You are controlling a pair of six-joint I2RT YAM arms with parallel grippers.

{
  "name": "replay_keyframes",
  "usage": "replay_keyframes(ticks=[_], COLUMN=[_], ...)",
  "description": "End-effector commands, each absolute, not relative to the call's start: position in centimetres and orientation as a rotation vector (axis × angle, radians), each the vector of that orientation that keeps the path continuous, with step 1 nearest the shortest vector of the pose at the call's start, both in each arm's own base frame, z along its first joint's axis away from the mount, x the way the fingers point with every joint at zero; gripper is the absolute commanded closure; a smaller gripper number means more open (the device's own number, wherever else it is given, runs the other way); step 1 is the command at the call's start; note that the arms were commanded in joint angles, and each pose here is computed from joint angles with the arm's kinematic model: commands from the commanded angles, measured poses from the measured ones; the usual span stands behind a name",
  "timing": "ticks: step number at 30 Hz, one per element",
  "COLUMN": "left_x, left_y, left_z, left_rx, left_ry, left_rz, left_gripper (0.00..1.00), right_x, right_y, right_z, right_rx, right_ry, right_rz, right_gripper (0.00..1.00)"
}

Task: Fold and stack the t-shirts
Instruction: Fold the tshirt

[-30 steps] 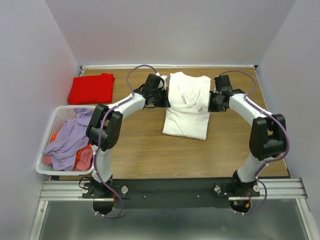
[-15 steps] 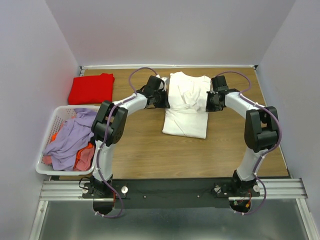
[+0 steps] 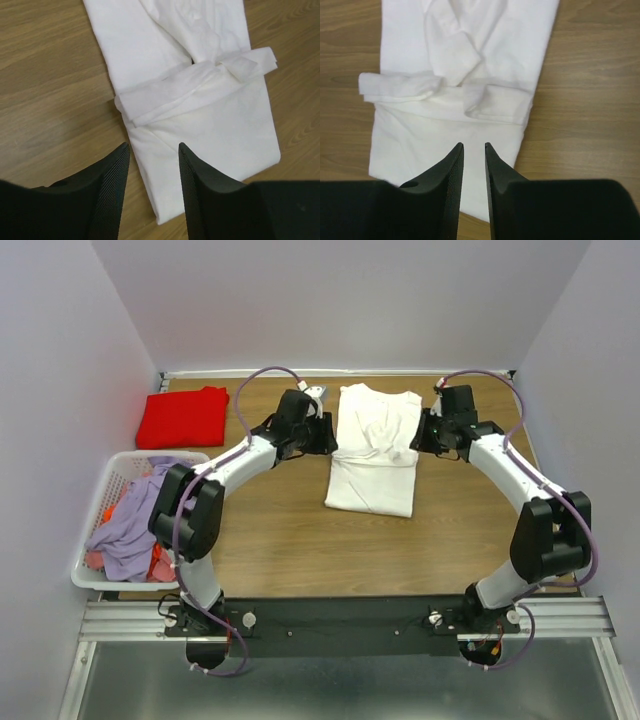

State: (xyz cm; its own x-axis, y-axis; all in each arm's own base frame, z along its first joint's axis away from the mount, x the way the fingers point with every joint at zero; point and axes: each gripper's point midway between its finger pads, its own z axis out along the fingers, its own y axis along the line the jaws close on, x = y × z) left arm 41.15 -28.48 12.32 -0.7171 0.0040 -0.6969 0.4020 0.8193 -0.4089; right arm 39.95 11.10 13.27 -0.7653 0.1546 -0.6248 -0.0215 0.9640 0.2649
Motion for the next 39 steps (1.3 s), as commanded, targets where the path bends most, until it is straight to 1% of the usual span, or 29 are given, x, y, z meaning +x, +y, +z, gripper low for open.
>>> replay_keyframes(ticks=[1, 2, 3, 6, 9, 11, 14, 20, 24, 27, 28, 32, 33, 34, 36, 37, 39], left_x=[38.6, 37.9, 36.9, 34.6, 32.8, 31.8, 30.4, 28.6, 27.6, 27.0, 26.7, 25.4, 25.0, 24.9, 24.8, 24.8, 24.9], left_y=[-29.6, -30.0, -30.4, -31.6, -32.2, -32.5, -32.1, -30.8, -30.0, -29.6, -29.4, -28.8, -28.5, -28.4, -28.1, -28.1, -28.2], left_z=[13.3, 12.8, 11.4, 7.9, 5.3, 3.9, 2.2, 0.1, -0.5, -0.5, -0.4, -0.2, -0.2, 0.0, 0.1, 0.4, 0.8], left_rx=[0.367, 0.384, 0.407, 0.464, 0.508, 0.535, 0.545, 0.55, 0.56, 0.569, 0.57, 0.594, 0.595, 0.592, 0.586, 0.583, 0.58], left_ry=[2.236, 2.249, 2.28, 2.364, 2.425, 2.463, 2.515, 2.586, 2.613, 2.621, 2.624, 2.636, 2.64, 2.635, 2.633, 2.628, 2.617], left_rz=[-0.68, -0.683, -0.685, -0.692, -0.688, -0.687, -0.674, -0.647, -0.64, -0.641, -0.642, -0.665, -0.668, -0.667, -0.656, -0.66, -0.661], left_gripper=[0.53, 0.57, 0.65, 0.77, 0.81, 0.81, 0.81, 0.81, 0.81, 0.81, 0.81, 0.81, 0.81, 0.81, 0.81, 0.81, 0.81], right_x=[38.0, 37.9, 37.6, 37.5, 37.7, 38.0, 38.6, 40.5, 43.6, 46.2, 47.9, 50.5, 50.5, 50.2, 49.1, 48.2, 45.8], right_y=[15.3, 15.9, 16.4, 18.0, 19.0, 19.2, 19.1, 18.3, 17.3, 14.9, 13.7, 13.0, 13.4, 14.7, 15.9, 17.3, 18.6], right_z=[12.5, 12.3, 11.5, 10.0, 8.4, 7.5, 5.8, 3.6, 3.0, 3.7, 4.7, 8.4, 9.0, 10.7, 11.4, 12.1, 12.6], right_rx=[0.016, 0.005, 0.01, -0.003, -0.006, 0.0, 0.008, -0.008, -0.037, 0.037, 0.087, 0.132, 0.108, 0.057, 0.005, -0.043, -0.096], right_ry=[2.452, 2.453, 2.471, 2.5, 2.523, 2.532, 2.554, 2.576, 2.547, 2.501, 2.465, 2.369, 2.359, 2.332, 2.326, 2.311, 2.314], right_rz=[0.509, 0.526, 0.539, 0.582, 0.604, 0.608, 0.577, 0.468, 0.365, 0.276, 0.26, 0.305, 0.334, 0.421, 0.512, 0.608, 0.711], right_gripper=[0.72, 0.73, 0.75, 0.79, 0.83, 0.87, 0.89, 0.89, 0.89, 0.89, 0.89, 0.88, 0.85, 0.84, 0.83, 0.82, 0.8])
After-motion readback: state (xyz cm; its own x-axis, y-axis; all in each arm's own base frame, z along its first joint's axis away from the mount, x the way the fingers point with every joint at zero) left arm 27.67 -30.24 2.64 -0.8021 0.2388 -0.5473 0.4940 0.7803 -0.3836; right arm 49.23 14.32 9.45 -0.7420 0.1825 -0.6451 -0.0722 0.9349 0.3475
